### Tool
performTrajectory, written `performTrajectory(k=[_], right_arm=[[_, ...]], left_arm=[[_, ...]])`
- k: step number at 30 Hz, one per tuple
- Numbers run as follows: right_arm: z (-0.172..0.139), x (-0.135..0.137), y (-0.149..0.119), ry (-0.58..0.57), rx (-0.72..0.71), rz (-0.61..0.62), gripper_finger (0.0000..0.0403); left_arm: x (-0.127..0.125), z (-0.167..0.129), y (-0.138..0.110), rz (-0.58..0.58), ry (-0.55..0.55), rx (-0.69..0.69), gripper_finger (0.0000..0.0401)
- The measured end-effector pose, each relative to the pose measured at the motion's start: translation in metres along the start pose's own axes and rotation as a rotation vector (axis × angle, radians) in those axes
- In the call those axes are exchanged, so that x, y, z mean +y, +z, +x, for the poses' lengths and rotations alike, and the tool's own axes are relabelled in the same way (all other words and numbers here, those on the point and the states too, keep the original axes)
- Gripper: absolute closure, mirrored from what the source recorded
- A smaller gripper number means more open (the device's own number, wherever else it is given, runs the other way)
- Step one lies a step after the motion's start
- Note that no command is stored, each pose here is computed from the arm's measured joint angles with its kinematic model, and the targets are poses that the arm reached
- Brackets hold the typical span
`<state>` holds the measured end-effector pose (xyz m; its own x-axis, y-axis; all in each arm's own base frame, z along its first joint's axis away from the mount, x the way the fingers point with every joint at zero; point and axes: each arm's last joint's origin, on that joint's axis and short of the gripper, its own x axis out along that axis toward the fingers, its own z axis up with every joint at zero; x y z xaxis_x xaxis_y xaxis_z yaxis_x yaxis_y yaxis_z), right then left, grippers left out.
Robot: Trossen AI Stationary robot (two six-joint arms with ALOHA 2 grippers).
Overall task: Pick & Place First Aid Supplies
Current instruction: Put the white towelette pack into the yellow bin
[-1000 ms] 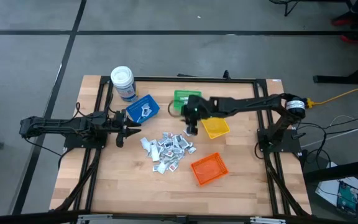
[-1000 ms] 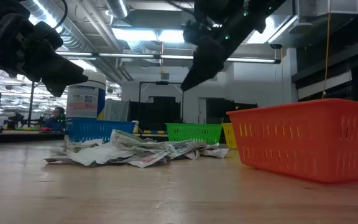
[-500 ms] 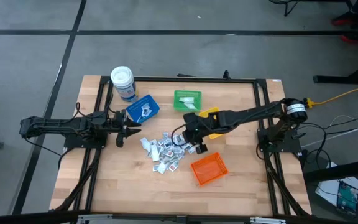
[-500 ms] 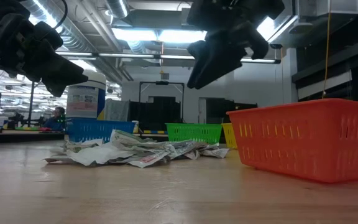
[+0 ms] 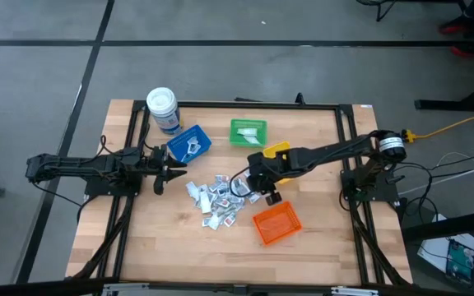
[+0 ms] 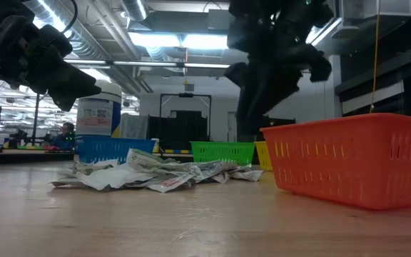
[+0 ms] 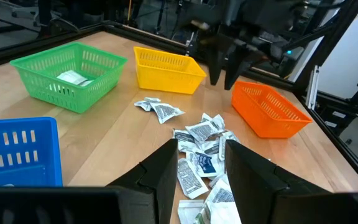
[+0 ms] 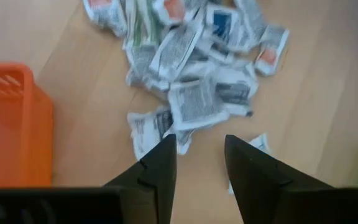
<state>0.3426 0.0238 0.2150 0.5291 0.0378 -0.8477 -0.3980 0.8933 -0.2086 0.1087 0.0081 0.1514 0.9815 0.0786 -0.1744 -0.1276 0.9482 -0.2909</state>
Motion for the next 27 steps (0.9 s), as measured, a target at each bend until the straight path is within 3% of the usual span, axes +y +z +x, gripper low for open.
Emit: performTrajectory(k=[8, 16, 27], right_arm=[[0.020, 0.002, -0.016, -0.151, 0.018, -0.045, 0.0267], [0.041, 0.008, -0.027, -0.155, 0.043, -0.049, 0.0267], [0.065, 0.005, -0.030, -0.297, 0.089, -0.045, 0.0267]], left_arm=[[0.000, 0.000, 0.000, 0.000, 0.000, 0.000, 0.0274], [0.000, 0.000, 0.000, 0.000, 0.000, 0.000, 0.0274], [0.000, 0.000, 0.000, 0.000, 0.000, 0.000, 0.0274]])
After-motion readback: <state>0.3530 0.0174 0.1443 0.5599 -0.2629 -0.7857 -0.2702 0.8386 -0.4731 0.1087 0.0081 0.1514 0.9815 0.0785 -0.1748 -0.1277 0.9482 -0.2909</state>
